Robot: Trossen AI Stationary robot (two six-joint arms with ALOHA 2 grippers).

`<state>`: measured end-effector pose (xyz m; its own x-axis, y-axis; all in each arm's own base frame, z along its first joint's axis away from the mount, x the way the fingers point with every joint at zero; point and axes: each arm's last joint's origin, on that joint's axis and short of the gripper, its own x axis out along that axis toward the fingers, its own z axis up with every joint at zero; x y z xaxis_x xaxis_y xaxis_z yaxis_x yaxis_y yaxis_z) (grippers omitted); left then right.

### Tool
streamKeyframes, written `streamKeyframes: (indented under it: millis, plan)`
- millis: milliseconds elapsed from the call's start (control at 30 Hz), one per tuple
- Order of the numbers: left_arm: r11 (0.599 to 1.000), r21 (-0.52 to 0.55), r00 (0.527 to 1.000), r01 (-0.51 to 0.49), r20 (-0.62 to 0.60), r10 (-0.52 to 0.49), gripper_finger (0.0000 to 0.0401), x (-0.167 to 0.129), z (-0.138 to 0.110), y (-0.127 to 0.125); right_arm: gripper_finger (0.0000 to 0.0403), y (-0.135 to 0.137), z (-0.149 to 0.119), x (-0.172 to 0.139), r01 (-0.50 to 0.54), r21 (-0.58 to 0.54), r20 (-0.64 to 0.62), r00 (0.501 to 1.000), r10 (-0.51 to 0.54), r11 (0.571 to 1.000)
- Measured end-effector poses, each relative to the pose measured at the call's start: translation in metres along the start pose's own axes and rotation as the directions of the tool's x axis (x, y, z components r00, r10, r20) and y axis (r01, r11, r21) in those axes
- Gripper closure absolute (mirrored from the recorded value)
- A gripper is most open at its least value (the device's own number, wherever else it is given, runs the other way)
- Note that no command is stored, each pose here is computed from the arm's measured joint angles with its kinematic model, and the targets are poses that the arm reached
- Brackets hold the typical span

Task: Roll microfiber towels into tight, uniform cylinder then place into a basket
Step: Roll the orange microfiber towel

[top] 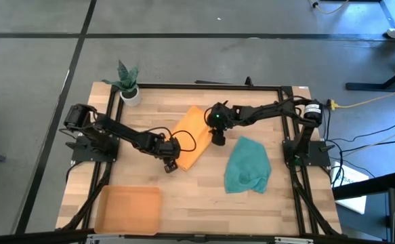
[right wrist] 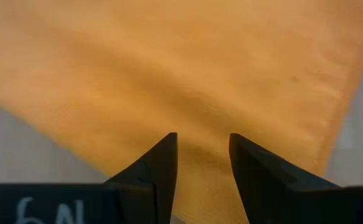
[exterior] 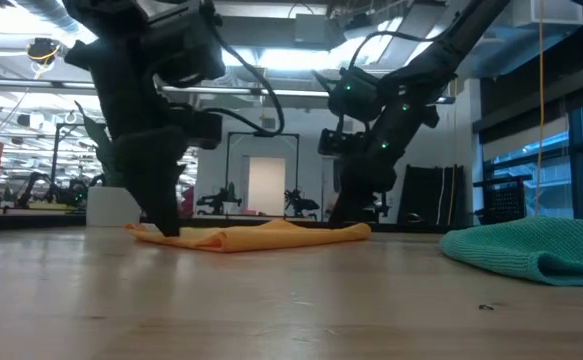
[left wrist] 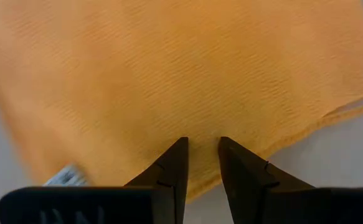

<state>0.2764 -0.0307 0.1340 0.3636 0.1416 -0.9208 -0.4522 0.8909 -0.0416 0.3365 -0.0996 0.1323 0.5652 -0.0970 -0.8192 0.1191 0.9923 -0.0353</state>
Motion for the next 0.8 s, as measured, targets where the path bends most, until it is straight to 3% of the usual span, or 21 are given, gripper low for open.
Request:
streamKeyframes:
  millis: [567, 800]
  plan:
    - [0.985, -0.003, 0.979, 0.174, 0.104, -0.173, 0.0319, 0.012, 0.011, -0.019, 0.0256, -0.015, -0.012, 0.022, 0.057, 0.033, -0.045, 0.997, -0.056, 0.998]
    - [0.962, 0.015, 0.952, 0.271, 0.146, -0.270, 0.0319, 0.027, 0.014, -0.032, 0.0256, -0.024, -0.009, 0.024, 0.096, -0.002, 0.014, 0.995, -0.096, 0.995]
